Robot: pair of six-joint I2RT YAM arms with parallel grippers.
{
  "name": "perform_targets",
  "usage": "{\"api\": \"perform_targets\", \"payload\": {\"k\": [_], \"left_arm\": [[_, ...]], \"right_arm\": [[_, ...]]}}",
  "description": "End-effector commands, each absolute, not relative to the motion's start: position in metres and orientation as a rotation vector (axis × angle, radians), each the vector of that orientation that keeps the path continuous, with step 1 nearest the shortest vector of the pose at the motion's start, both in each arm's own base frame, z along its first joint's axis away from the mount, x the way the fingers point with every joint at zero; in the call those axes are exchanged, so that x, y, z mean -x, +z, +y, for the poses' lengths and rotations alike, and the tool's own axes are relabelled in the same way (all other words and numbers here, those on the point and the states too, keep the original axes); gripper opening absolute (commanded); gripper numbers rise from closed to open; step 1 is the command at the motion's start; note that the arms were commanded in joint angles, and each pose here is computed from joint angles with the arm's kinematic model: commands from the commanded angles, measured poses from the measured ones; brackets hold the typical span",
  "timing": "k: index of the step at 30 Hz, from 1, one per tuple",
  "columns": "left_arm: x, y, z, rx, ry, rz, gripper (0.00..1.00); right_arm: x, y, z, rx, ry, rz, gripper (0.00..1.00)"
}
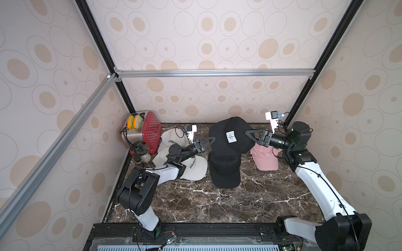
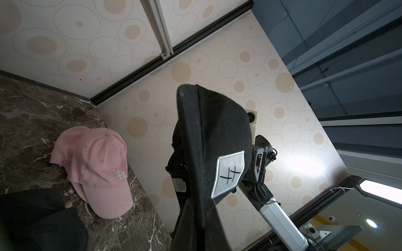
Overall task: Stack the baseball caps by color
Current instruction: Place the baseball cap on the baseball cap.
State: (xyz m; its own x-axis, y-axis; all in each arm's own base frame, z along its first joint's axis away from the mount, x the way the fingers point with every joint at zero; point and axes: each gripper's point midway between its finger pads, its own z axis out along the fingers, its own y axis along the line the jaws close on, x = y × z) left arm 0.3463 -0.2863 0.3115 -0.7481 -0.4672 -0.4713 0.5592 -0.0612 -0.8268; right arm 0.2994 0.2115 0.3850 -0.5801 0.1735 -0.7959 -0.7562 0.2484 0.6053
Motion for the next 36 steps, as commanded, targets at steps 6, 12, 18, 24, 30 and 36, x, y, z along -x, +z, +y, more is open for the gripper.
{"api": "perform_targets", "payload": {"k": [6,12,18,24,30,36], "left_arm": [[-0.343,0.334,-0.288,-0.183,-1.871,1.433,0.0],[-0.345,0.331,-0.288,-0.176,-1.87,1.44,0.0],[-0.347,0.328,-0.288,-0.163,-1.867,1.446,0.0],[-0.36,0.31,-0.293,-0.12,-1.874,1.49,0.31],[-0.372,0.29,-0.287,-0.15,-1.809,1.532,0.81],[-0.396,0.268,-0.247,-0.114,-1.576,1.625,0.99]], "right_arm": [[-0.295,0.382,0.216,0.592,1.469,1.695,0.23],[-0.293,0.386,0.215,0.599,1.454,1.679,0.03],[-0.288,0.389,0.215,0.618,1.456,1.658,0.0],[-0.283,0.39,0.214,0.658,1.412,1.655,0.0],[-0.283,0.376,0.211,0.685,1.313,1.689,0.0],[-0.284,0.343,0.206,0.706,1.127,1.821,0.0]]}}
